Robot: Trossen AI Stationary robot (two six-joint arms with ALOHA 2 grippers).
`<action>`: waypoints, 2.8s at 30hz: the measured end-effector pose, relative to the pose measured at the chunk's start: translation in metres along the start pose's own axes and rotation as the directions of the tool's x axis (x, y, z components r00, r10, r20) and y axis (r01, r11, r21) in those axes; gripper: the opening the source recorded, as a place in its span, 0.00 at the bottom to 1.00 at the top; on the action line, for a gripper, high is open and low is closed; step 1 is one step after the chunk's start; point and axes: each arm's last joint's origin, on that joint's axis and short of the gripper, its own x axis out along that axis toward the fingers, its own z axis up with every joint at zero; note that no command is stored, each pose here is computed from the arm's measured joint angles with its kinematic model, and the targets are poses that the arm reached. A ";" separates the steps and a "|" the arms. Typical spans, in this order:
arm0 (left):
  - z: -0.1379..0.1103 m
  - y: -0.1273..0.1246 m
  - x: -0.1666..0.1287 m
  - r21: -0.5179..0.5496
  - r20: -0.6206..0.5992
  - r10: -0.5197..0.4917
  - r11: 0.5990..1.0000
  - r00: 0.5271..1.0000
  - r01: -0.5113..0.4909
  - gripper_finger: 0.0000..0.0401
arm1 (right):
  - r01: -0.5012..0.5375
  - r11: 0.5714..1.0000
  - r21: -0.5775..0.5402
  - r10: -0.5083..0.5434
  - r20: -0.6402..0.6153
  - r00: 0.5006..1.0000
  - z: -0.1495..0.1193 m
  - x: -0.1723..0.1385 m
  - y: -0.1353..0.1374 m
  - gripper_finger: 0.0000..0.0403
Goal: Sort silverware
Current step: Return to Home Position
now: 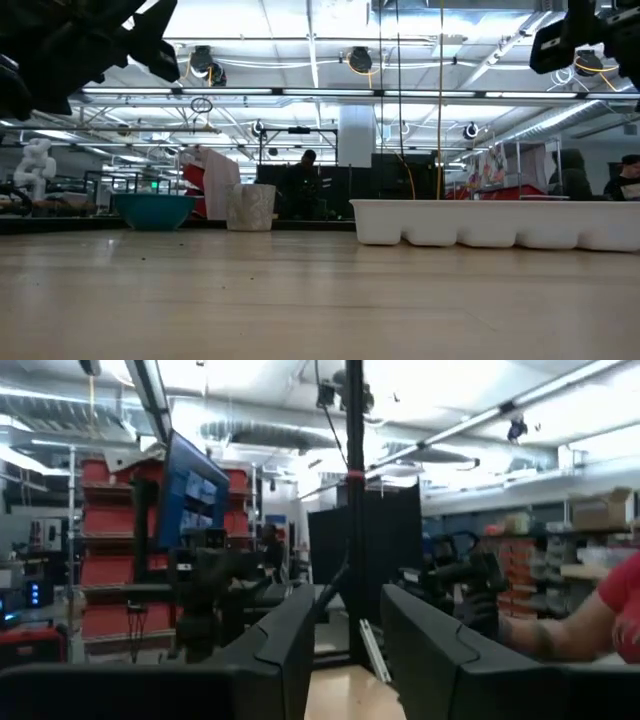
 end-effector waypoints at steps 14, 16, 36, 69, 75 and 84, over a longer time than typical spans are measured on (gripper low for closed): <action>-0.012 -0.018 0.007 0.109 -0.077 -0.092 0.989 0.993 0.100 0.31 | -0.056 0.998 -0.010 0.051 -0.260 0.964 -0.031 -0.001 0.002 0.49; -0.013 -0.019 0.008 0.123 -0.083 -0.098 0.987 0.992 0.108 0.31 | -0.087 0.996 -0.017 0.079 -0.271 0.959 -0.033 -0.001 0.004 0.49; -0.034 -0.031 0.007 0.110 -0.271 -0.170 0.972 0.947 0.206 0.31 | -0.149 0.989 0.015 0.145 -0.317 0.937 -0.039 -0.001 0.006 0.49; -0.035 -0.032 0.006 0.007 -0.281 -0.221 0.973 0.934 0.232 0.31 | -0.053 0.959 0.280 0.144 -0.317 0.937 -0.039 -0.002 0.006 0.49; -0.035 -0.032 0.006 0.006 -0.281 -0.221 0.973 0.934 0.232 0.31 | -0.053 0.958 0.280 0.145 -0.317 0.937 -0.039 -0.002 0.006 0.49; -0.035 -0.032 0.006 0.006 -0.282 -0.221 0.973 0.934 0.232 0.31 | -0.053 0.959 0.280 0.144 -0.317 0.937 -0.039 -0.002 0.006 0.49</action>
